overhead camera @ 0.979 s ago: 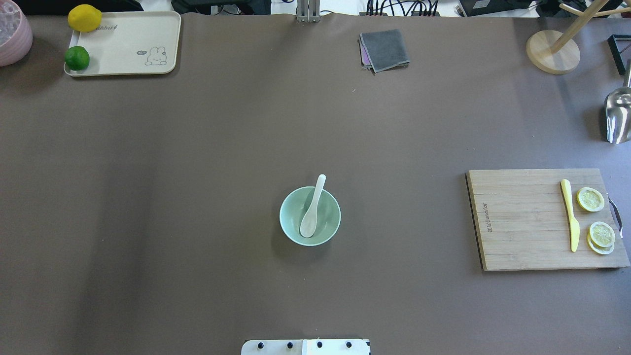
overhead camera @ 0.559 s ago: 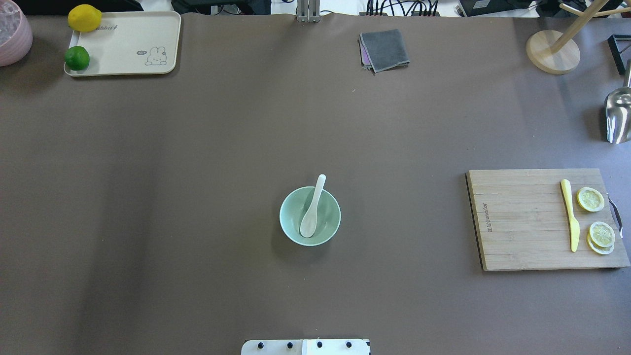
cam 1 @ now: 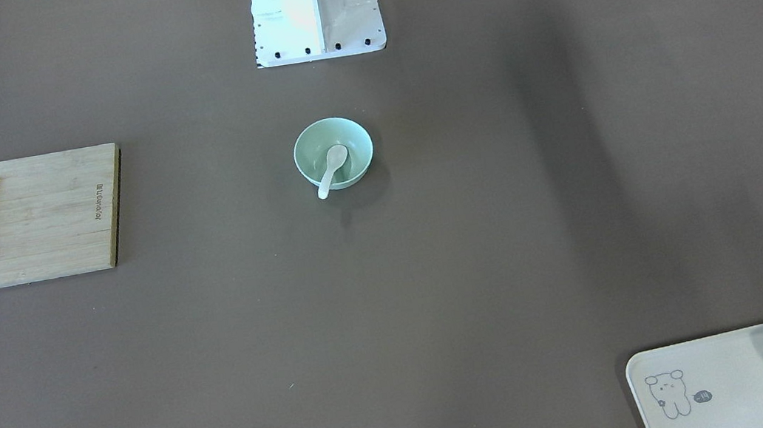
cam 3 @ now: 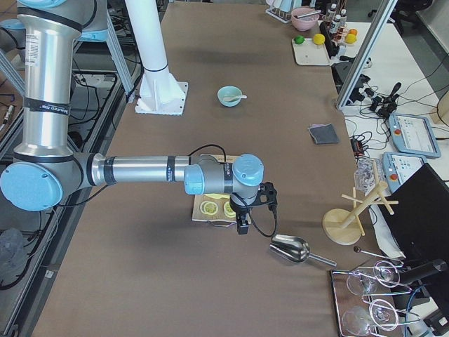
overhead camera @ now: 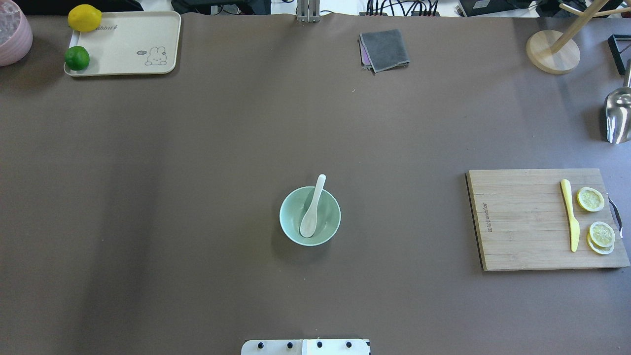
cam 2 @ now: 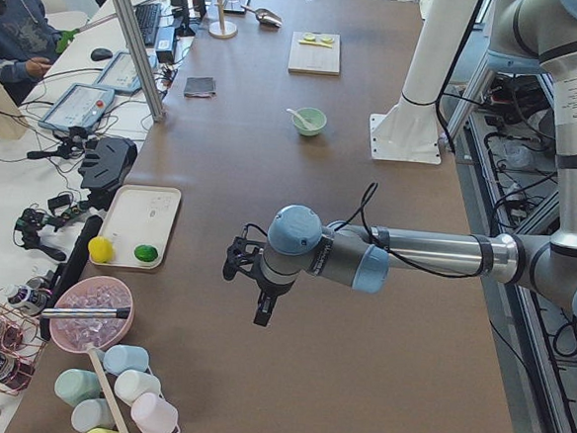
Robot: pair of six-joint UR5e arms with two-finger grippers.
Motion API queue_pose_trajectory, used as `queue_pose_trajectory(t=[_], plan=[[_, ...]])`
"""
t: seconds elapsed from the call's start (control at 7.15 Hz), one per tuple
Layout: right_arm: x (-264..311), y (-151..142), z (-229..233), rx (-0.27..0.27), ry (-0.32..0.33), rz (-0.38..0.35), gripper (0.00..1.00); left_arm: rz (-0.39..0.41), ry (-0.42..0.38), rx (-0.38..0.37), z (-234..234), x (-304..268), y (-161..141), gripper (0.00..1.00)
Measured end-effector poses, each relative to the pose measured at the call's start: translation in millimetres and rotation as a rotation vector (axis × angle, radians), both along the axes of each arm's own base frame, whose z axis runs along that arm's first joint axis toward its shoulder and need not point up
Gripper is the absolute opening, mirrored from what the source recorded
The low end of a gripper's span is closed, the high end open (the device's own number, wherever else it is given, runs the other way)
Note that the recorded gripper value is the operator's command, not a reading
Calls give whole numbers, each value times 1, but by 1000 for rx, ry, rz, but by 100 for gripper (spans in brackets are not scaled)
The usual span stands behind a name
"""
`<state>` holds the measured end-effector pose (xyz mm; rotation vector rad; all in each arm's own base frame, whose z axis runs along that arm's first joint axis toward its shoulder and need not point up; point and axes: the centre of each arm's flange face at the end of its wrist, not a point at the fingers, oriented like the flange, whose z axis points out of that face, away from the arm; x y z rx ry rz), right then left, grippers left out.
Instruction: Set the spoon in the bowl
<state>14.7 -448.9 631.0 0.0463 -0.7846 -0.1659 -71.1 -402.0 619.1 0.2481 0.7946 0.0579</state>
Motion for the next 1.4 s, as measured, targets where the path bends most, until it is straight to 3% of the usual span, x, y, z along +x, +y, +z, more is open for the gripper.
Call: queue_pose_trajectory(t=[1.4], plan=[[-1, 2, 1, -5, -5, -2, 100, 6, 1, 28, -3, 3, 3, 98]])
